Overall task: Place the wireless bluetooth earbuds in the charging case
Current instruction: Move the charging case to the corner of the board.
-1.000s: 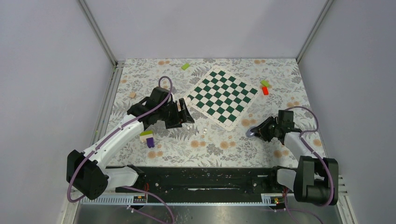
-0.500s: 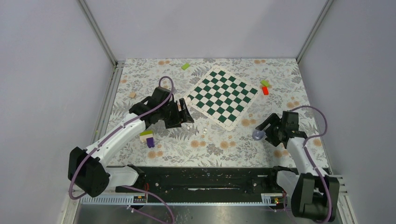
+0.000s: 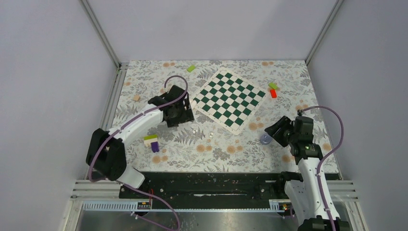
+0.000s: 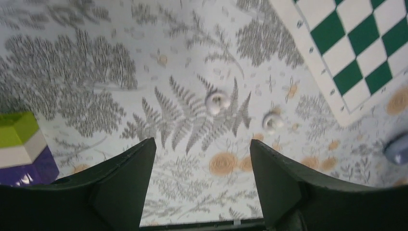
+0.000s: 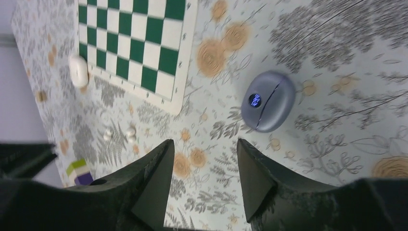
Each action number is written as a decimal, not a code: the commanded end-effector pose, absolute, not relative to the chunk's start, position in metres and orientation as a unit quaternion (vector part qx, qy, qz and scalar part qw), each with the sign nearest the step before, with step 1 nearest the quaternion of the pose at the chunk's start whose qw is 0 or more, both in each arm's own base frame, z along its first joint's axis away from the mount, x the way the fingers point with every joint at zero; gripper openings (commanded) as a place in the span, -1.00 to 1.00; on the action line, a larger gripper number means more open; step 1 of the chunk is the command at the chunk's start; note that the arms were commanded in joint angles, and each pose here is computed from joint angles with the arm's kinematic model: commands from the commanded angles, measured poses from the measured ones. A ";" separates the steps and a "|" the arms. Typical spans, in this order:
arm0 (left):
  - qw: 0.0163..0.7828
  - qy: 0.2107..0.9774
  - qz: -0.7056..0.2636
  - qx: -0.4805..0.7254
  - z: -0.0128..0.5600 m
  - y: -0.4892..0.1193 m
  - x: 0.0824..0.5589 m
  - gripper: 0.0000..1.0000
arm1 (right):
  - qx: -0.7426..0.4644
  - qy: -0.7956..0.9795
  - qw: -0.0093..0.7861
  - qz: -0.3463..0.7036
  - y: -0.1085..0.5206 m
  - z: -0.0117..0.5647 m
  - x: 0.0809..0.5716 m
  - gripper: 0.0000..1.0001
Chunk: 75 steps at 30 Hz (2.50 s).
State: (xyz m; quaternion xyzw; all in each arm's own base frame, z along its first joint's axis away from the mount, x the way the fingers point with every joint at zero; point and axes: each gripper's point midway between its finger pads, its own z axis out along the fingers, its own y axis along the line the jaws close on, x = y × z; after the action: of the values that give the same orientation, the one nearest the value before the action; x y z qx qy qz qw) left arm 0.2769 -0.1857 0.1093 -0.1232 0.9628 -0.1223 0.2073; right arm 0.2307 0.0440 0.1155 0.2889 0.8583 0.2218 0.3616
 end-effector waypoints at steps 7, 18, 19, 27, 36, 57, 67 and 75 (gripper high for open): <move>0.293 0.948 -0.047 -0.116 0.118 -0.198 0.407 0.35 | 0.226 0.877 0.325 0.274 0.091 0.116 0.212 0.05; 0.271 0.958 -0.075 -0.064 0.108 -0.185 0.451 0.31 | 0.222 0.883 0.314 0.268 0.091 0.112 0.204 0.05; 0.268 0.959 -0.077 -0.060 0.106 -0.182 0.451 0.31 | 0.223 0.883 0.312 0.270 0.091 0.112 0.206 0.05; 0.253 0.963 -0.080 -0.047 0.080 -0.170 0.457 0.30 | 0.220 0.887 0.300 0.274 0.095 0.109 0.209 0.02; 0.215 0.970 -0.111 -0.032 0.055 -0.184 0.450 0.30 | 0.225 0.889 0.292 0.272 0.095 0.103 0.204 0.02; 0.205 0.959 -0.190 -0.048 0.060 -0.205 0.429 0.30 | 0.223 0.893 0.283 0.268 0.095 0.100 0.200 0.04; 0.228 0.950 -0.209 -0.051 0.090 -0.204 0.417 0.39 | 0.212 0.894 0.286 0.274 0.099 0.109 0.206 0.15; 0.279 0.943 -0.163 -0.079 0.113 -0.183 0.428 0.50 | 0.210 0.892 0.283 0.284 0.105 0.112 0.207 0.16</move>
State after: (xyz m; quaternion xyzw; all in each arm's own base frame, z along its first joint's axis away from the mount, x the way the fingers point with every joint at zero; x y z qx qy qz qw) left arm 0.4116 -0.1939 0.0856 -0.0601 0.9564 -0.1821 0.2202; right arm 0.2007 0.0970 0.0934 0.2234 0.8986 0.2647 0.2693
